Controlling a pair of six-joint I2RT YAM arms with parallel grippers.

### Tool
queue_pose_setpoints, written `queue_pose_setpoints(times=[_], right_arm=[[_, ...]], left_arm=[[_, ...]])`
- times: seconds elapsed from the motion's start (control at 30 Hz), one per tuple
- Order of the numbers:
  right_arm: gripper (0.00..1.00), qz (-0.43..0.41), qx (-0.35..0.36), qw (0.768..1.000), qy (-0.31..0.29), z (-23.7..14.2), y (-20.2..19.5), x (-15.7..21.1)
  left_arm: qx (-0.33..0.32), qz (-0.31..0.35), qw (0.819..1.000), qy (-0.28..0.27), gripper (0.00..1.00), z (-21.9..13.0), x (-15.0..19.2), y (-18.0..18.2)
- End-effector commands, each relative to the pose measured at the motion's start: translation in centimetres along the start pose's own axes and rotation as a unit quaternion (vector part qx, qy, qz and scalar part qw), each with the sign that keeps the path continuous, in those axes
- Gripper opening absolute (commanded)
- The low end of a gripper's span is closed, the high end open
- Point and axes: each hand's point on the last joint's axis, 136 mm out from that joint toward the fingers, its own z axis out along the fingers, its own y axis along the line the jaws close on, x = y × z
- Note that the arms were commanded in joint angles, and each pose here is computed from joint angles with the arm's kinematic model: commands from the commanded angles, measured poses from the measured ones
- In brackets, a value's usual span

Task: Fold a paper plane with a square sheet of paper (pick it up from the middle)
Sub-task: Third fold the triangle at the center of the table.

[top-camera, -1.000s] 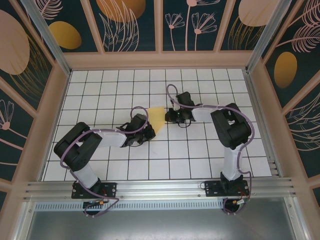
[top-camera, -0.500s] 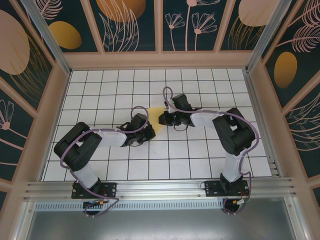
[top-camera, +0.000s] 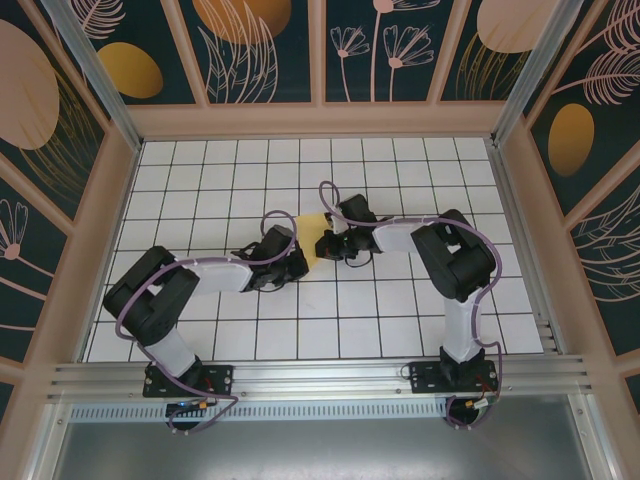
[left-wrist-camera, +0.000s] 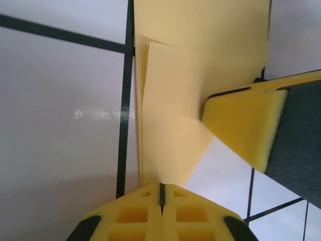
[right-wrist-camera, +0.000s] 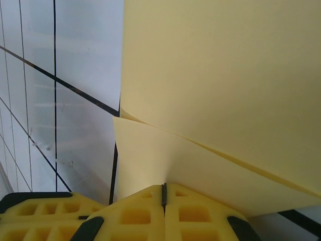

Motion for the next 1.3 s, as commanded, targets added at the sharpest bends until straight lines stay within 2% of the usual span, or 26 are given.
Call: queue_pose_setpoints(times=[0.0, 0.1, 0.43, 0.63, 1.07, 1.27], right_arm=[[0.0, 0.022, 0.042, 0.999, 0.016, 0.7, -2.3, 0.9], [0.0, 0.027, 0.042, 0.999, 0.019, 0.8, -2.5, 1.1], [0.0, 0.037, 0.043, 0.998, 0.025, 1.2, -2.9, 1.3], [0.0, 0.043, 0.043, 0.998, 0.029, 1.4, -3.0, 1.4], [0.0, 0.061, 0.07, 0.995, 0.04, 1.8, -4.7, 2.0], [0.0, 0.065, 0.074, 0.994, 0.041, 1.8, -5.0, 2.1]], left_arm=[[0.036, 0.009, 0.998, -0.045, 0.0, -1.7, -1.8, -1.8], [0.061, 0.009, 0.996, -0.063, 0.01, -2.1, -2.3, -2.6], [0.056, 0.011, 0.998, -0.028, 0.0, 1.0, -1.7, -2.5], [0.041, 0.008, 0.999, 0.007, 0.0, 2.2, 0.3, -0.7], [0.006, 0.04, 0.994, 0.105, 0.0, 1.2, 6.1, 4.0], [-0.018, 0.049, 0.991, 0.121, 0.0, 0.8, 7.1, 5.5]])
